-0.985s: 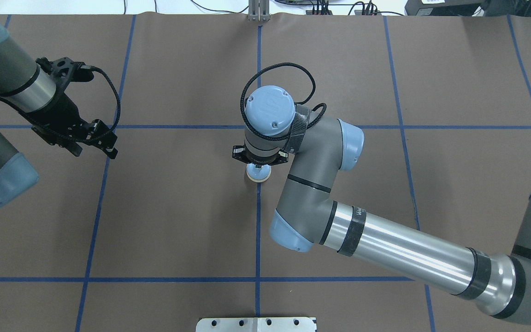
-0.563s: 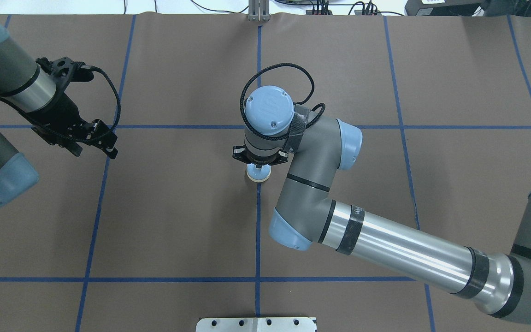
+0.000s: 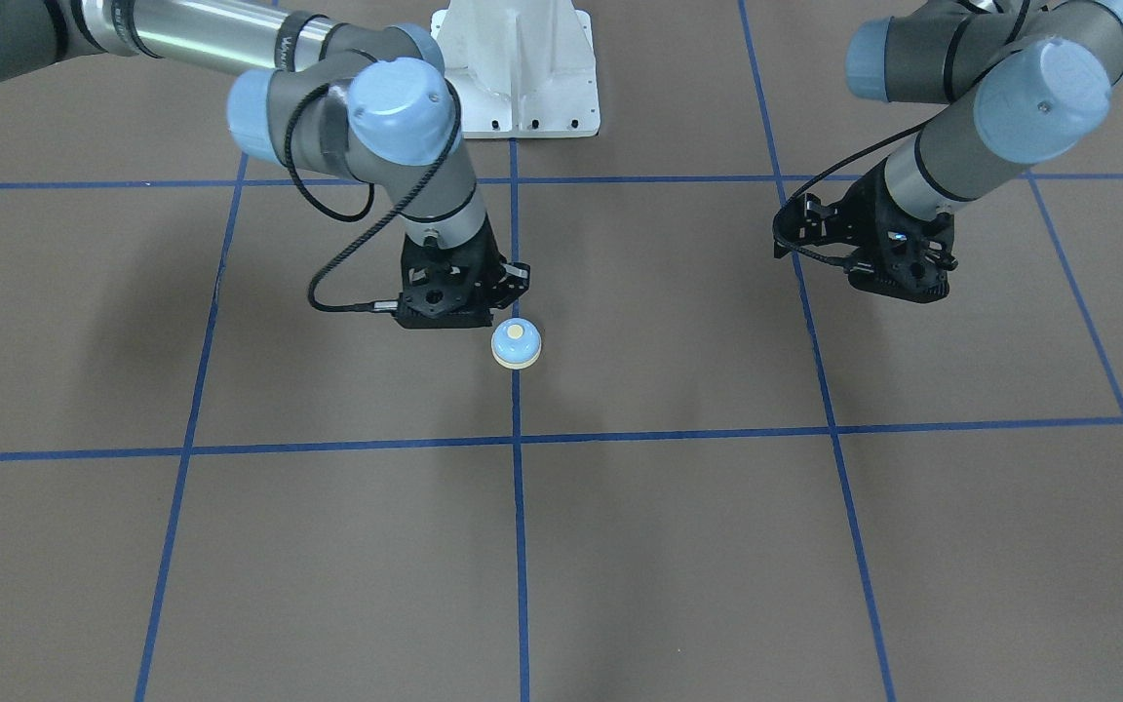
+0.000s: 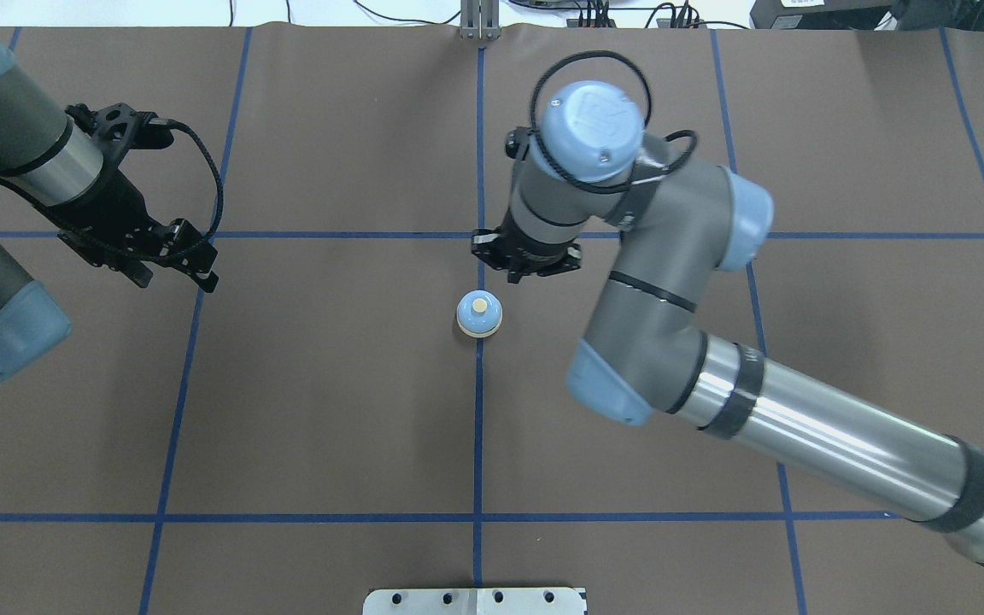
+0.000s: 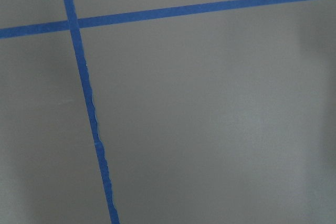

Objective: Place and press bell with both arms

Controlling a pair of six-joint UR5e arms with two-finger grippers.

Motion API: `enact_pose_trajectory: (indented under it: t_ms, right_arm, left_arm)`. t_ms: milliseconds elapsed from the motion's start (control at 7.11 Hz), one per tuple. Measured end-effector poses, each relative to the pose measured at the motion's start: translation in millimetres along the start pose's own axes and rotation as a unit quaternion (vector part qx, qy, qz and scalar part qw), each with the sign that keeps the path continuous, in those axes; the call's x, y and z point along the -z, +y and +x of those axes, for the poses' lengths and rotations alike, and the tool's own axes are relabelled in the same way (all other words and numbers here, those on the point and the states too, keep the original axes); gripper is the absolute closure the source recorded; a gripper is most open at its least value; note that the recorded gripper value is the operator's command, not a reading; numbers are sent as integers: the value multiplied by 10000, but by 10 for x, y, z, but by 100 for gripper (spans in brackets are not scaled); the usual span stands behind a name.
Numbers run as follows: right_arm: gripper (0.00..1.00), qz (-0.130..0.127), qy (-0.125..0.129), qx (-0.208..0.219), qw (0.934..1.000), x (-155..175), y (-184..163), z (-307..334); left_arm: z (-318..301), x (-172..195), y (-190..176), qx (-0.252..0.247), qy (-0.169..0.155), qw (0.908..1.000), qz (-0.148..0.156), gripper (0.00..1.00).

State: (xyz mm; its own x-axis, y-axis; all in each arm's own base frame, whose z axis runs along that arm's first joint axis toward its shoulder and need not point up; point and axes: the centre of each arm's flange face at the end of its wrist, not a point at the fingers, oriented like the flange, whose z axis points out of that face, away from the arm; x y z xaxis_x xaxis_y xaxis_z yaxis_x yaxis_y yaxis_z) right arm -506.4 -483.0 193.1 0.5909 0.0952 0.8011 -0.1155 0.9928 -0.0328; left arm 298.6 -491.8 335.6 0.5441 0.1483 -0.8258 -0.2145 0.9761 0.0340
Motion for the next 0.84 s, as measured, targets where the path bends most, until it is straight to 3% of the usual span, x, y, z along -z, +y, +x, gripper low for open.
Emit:
enact_pose_trajectory:
  t_ms: [141,281,422,704,844]
  right_arm:
    - [47,48,-17,36,10000,238,-34,564]
    - [35,50,-12,88,9999,486,-118,1140]
    - [0,21,4,103,9999,753,-278,1744]
    - [0,105,234,235,9994,1168,-419,2968]
    - [0,149,418,454,9980,1358,-436,3630]
  left_arm:
    - [-51,64,27,22,0,10000,50,8]
    - [-200,152,79,72,-27,9999,121,8]
    - [-493,268,175,32,-90,9997,204,8]
    - [-1432,596,434,-308,-327,9982,404,7]
    - [-1984,811,583,-471,-475,9963,538,1]
